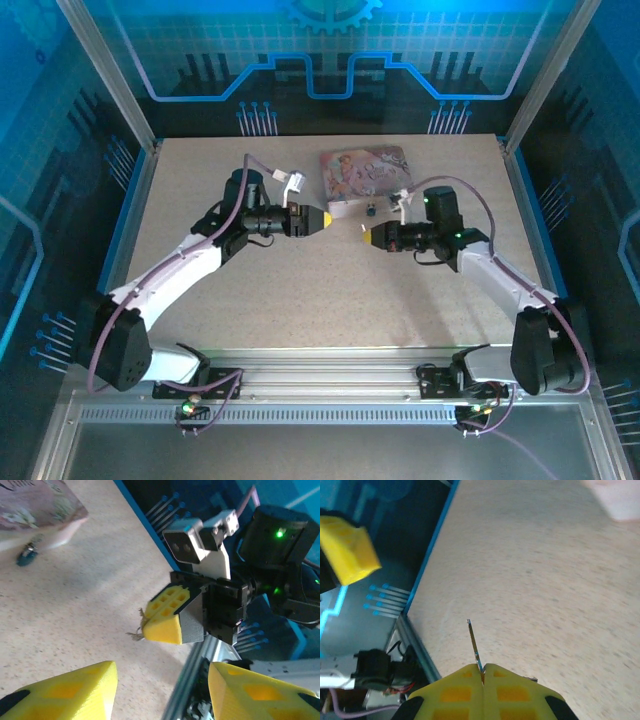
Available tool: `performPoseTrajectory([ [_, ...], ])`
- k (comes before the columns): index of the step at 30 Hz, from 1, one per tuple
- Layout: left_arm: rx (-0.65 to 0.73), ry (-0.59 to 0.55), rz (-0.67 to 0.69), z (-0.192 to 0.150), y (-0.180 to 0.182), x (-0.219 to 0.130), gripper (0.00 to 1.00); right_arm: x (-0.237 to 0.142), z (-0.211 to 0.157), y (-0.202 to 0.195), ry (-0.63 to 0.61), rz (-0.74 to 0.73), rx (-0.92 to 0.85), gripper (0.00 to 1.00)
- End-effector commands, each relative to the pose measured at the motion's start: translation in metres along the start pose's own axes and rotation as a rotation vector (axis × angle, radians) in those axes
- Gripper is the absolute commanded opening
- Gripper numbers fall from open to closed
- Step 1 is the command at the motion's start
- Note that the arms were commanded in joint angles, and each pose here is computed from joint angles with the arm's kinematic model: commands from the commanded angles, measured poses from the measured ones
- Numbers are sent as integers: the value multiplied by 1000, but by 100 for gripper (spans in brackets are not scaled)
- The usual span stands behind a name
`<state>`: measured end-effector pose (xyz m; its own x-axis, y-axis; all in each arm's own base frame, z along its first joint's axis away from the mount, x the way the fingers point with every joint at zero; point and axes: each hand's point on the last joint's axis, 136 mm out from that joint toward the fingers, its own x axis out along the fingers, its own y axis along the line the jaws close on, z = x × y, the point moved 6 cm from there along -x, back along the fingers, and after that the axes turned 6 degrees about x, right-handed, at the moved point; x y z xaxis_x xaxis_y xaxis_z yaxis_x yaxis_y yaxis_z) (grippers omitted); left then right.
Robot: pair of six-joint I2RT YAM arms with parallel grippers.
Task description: Unlock the padlock with the key
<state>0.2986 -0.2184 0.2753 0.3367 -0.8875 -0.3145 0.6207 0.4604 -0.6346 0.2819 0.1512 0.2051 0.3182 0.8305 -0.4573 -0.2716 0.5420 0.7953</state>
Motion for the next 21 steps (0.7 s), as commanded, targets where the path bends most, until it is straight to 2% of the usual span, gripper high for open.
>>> performPoseTrajectory([
  [1, 58, -20, 100, 7, 9, 14, 53, -11, -2, -28, -15, -101, 122, 0],
  [8, 108, -1, 237, 2, 29, 72, 54, -40, 15, -84, -135, -314, 296, 0],
  [15, 69, -7, 323, -15, 61, 138, 56, -59, 75, -105, -238, -524, 294, 0],
  [21, 53, -50, 345, -24, 88, 175, 56, -60, 111, -124, -265, -586, 294, 0],
])
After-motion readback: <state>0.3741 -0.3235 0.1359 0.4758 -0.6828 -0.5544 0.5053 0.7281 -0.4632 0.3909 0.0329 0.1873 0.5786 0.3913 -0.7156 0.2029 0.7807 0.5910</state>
